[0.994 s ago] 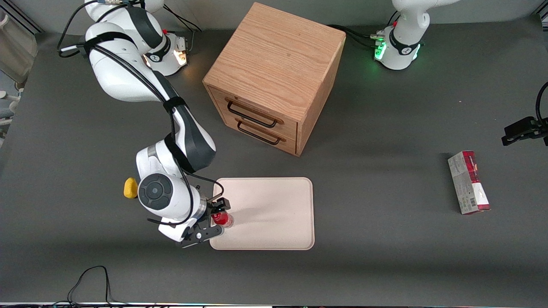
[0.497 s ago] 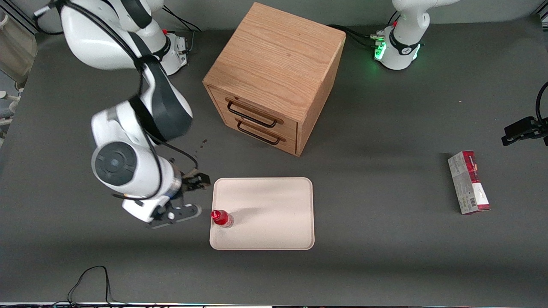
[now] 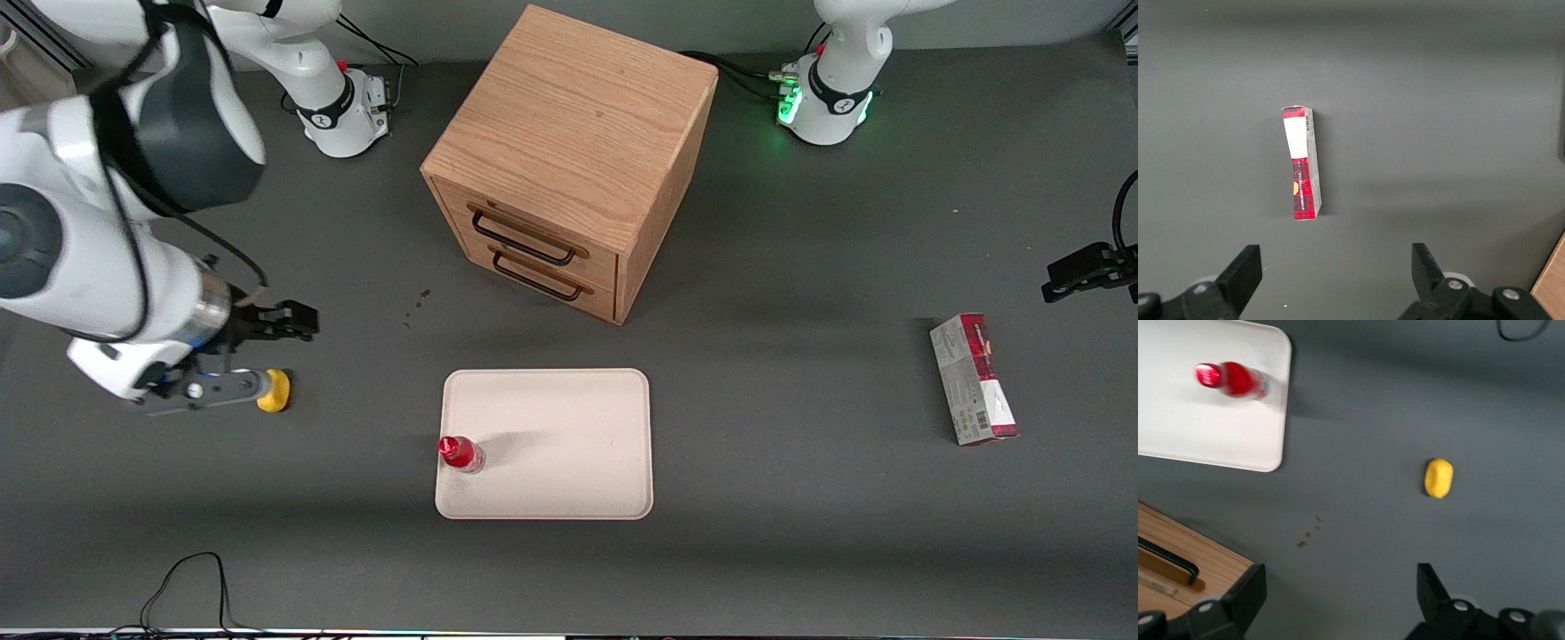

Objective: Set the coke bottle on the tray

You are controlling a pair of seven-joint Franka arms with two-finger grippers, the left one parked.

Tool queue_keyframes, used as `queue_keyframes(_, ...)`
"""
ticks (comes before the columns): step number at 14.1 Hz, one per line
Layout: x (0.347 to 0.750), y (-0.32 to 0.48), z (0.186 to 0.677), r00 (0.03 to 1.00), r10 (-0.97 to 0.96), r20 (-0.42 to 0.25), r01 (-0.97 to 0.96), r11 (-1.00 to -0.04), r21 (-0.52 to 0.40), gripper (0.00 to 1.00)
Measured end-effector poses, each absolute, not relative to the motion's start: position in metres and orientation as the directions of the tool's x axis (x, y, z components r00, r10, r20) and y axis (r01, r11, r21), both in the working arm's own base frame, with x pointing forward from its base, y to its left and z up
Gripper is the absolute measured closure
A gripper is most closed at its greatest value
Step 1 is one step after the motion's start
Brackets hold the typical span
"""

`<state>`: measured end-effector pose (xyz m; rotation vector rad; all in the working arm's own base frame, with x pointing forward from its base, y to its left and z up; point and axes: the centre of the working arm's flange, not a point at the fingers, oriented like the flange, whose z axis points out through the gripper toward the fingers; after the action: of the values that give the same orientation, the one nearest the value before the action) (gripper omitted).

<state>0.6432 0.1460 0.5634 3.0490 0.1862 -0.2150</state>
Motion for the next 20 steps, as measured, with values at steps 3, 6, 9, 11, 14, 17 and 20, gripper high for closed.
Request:
queue_keyframes(3, 0.624, 0.094, 0.579, 0.992, 0.072, -0.106, 0.075, -0.997, 0.017, 0.00)
queue_keyframes(6, 0.603, 0.062, 0.589, 0.998, 0.037, -0.059, 0.038, -0.999, 0.014, 0.00)
queue_keyframes(9, 0.590, 0.032, 0.594, 0.999, -0.005, -0.049, -0.004, -1.000, 0.019, 0.00)
queue_keyframes(11, 0.586, 0.002, 0.599, 0.999, -0.021, -0.046, -0.020, -1.000, 0.022, 0.00)
queue_keyframes(14, 0.583, -0.024, 0.599, 0.998, -0.032, -0.049, -0.031, -0.999, 0.023, 0.00)
queue_keyframes(17, 0.580, -0.024, 0.600, 0.997, -0.039, -0.059, -0.038, -0.999, 0.023, 0.00)
queue_keyframes(20, 0.577, -0.024, 0.601, 0.995, -0.067, -0.069, -0.065, -0.998, 0.024, 0.00)
